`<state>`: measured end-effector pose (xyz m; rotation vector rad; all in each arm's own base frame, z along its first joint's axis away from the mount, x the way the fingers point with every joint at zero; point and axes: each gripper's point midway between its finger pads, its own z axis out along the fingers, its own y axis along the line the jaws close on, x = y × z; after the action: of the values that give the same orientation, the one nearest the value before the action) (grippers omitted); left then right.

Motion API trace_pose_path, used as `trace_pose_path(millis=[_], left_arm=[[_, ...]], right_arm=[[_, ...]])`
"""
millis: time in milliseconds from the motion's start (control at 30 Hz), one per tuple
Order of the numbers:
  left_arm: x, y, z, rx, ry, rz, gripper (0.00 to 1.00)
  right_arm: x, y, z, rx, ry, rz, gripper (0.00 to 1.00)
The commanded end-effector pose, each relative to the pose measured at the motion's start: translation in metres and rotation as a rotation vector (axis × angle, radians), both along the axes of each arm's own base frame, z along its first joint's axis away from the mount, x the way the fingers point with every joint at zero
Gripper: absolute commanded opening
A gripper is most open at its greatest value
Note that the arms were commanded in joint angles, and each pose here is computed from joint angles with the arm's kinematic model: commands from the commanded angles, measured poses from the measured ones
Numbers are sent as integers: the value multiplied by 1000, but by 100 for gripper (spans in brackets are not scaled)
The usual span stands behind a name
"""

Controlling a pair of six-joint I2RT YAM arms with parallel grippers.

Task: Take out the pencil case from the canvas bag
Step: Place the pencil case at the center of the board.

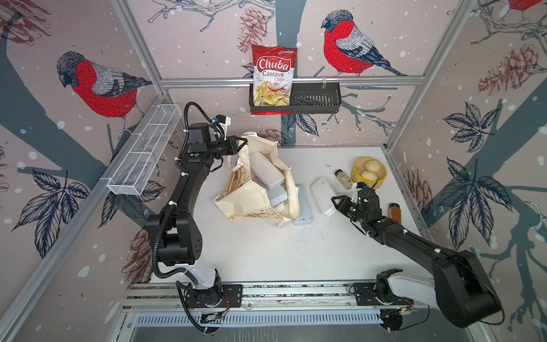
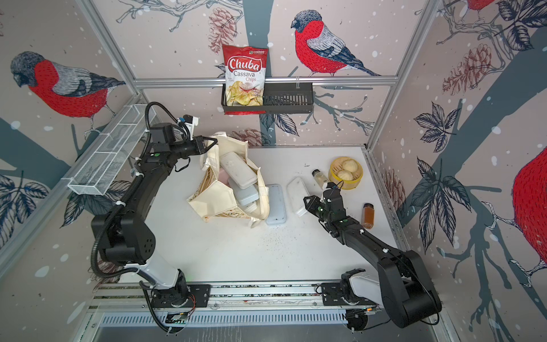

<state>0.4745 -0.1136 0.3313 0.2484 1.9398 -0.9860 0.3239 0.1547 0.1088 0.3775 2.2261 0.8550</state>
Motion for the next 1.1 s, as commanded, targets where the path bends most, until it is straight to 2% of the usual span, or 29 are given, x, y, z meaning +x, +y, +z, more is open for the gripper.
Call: trace_pose_path(millis=[0,433,1067], left_arm=[[3,-2,10,-1,-60,-16,0],[4,-2,8,4,-54,-11,0],[6,-3,3,4,-44,-12,0]], right_arm=[[-6,5,-14,18,58,27,0],[-21,9,-31,17,95,85,0],[-26,20,-34,61,100,158,0]])
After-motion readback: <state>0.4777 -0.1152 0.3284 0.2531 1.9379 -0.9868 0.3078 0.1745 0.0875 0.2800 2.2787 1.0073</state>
